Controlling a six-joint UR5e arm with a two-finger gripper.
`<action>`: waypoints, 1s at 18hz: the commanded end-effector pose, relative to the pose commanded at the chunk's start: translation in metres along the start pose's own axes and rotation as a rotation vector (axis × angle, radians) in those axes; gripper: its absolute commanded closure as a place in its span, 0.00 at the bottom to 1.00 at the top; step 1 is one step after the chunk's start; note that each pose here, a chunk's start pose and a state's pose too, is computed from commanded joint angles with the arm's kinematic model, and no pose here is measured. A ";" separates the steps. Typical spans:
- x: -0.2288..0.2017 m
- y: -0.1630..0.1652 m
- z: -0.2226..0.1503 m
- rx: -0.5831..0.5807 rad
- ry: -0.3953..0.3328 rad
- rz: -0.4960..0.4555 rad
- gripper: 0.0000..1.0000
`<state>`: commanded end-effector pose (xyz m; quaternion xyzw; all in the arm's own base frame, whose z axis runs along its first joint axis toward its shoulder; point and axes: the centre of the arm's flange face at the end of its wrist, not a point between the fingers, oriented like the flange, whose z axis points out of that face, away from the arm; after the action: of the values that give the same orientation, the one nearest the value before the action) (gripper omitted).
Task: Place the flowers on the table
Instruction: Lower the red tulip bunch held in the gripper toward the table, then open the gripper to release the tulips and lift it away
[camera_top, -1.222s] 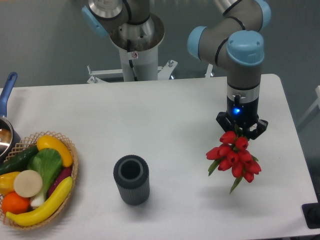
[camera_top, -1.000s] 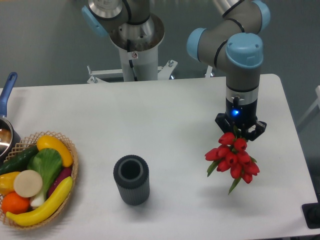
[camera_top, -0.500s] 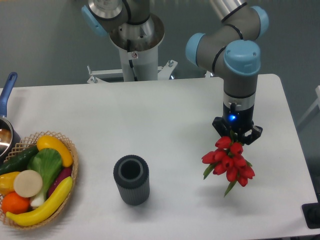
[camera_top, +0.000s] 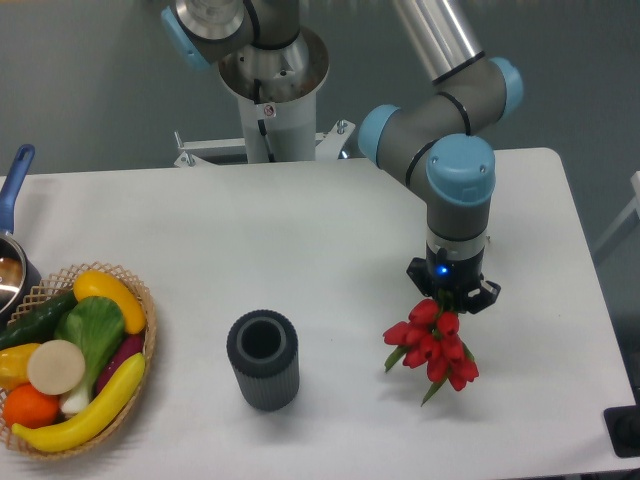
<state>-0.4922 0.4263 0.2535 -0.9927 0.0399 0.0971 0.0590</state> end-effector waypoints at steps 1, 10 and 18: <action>0.000 0.000 0.001 0.001 0.001 0.000 0.40; 0.000 0.003 -0.025 0.018 -0.032 -0.007 0.00; -0.017 0.026 -0.062 0.030 -0.085 -0.041 0.00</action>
<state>-0.4995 0.3938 0.3142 -0.9873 0.0186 0.1375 0.0774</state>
